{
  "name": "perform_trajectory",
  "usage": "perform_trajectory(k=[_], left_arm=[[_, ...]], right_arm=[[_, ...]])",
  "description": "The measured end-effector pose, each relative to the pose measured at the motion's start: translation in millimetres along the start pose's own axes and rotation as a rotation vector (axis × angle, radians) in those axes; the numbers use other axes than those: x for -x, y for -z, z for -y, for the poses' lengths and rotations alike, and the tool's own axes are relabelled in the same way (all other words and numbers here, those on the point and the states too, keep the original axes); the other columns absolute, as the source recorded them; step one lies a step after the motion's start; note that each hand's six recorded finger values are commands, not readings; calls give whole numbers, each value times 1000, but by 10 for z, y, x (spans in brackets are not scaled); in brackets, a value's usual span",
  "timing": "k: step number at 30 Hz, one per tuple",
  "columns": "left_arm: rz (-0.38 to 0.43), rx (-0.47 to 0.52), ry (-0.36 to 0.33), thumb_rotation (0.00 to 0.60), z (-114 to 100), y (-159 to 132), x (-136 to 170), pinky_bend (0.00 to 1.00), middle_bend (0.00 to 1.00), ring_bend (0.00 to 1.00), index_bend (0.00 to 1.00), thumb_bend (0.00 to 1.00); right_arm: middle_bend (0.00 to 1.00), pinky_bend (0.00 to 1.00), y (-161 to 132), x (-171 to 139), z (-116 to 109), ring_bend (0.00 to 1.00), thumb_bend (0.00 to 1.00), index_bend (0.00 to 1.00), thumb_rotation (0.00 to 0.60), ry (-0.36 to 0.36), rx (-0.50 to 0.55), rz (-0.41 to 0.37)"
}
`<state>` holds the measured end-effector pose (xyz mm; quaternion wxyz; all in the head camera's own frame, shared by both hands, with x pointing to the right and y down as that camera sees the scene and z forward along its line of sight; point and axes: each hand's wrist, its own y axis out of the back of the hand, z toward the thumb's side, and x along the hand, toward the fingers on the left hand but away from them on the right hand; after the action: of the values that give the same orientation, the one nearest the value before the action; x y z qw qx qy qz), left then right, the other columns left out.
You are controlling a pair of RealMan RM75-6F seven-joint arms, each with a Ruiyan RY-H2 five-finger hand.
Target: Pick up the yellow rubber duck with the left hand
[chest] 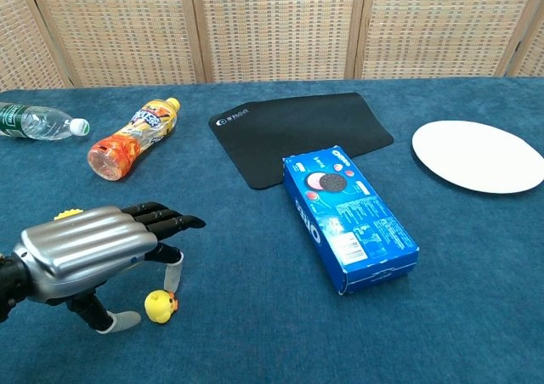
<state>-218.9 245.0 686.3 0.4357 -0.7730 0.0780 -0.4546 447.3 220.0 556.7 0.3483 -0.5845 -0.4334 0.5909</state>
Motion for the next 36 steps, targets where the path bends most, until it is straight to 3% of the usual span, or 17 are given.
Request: perform_trajectory(k=[10, 20, 26, 36], left_arm=[[-10, 21, -19, 600, 33, -25, -31, 20, 0, 0, 543, 358], [-33, 41, -49, 600, -34, 88, 23, 23, 0, 0, 557, 369], [-93, 60, -72, 600, -147, 392, 108, 24, 0, 0, 556, 367], [-283, 101, -95, 600, -311, 1271, 319, 23, 0, 0, 554, 369]], right_arm=[[0, 48, -3, -2, -4, 0, 0, 25, 600, 1, 5, -4], [0, 48, -1, -8, -9, 0, 0, 25, 600, 0, 6, -4], [0, 48, 0, -1, 2, 0, 0, 26, 600, -4, 3, -3], [0, 49, -32, -7, 28, 0, 0, 26, 600, -10, -6, -9]])
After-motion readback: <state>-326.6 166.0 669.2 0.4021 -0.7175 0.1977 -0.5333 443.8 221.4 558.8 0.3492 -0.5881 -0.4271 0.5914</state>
